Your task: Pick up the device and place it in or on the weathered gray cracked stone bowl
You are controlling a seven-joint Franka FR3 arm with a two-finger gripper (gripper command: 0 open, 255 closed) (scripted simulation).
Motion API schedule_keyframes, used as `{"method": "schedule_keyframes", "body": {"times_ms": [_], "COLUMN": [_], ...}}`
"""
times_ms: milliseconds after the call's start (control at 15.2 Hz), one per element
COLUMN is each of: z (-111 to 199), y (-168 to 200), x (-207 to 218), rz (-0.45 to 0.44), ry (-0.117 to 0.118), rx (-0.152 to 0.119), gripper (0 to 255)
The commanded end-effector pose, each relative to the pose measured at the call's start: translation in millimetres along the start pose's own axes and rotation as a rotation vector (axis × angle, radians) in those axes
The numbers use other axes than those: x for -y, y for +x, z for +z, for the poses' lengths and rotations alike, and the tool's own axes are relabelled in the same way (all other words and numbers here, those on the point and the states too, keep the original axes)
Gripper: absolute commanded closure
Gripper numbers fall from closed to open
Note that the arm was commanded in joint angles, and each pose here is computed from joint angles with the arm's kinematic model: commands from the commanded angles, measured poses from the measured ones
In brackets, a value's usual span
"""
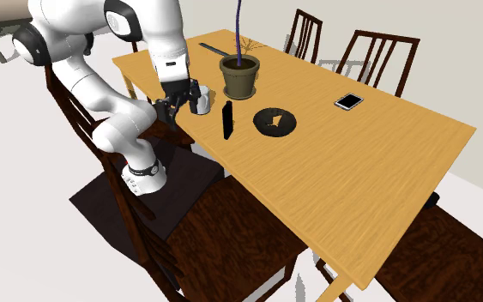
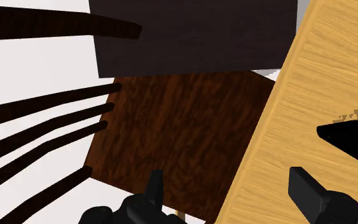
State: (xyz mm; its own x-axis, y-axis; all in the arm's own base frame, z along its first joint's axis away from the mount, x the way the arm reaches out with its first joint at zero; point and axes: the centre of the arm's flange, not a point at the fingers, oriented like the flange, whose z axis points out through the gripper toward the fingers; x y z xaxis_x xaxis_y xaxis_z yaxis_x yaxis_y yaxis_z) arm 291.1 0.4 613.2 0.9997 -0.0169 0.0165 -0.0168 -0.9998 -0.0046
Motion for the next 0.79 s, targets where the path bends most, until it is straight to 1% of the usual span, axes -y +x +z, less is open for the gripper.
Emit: {"method": "schedule_keyframes", "body": {"times_ms": [0, 726], "z": [0.0, 29.9], "y": [0.0, 23.5], "x": [0.0, 137.1], "rz": [0.000, 0.077], "ry": [0.000, 0.022], "rx": [0.000, 0.025], "gripper": [0, 0]}}
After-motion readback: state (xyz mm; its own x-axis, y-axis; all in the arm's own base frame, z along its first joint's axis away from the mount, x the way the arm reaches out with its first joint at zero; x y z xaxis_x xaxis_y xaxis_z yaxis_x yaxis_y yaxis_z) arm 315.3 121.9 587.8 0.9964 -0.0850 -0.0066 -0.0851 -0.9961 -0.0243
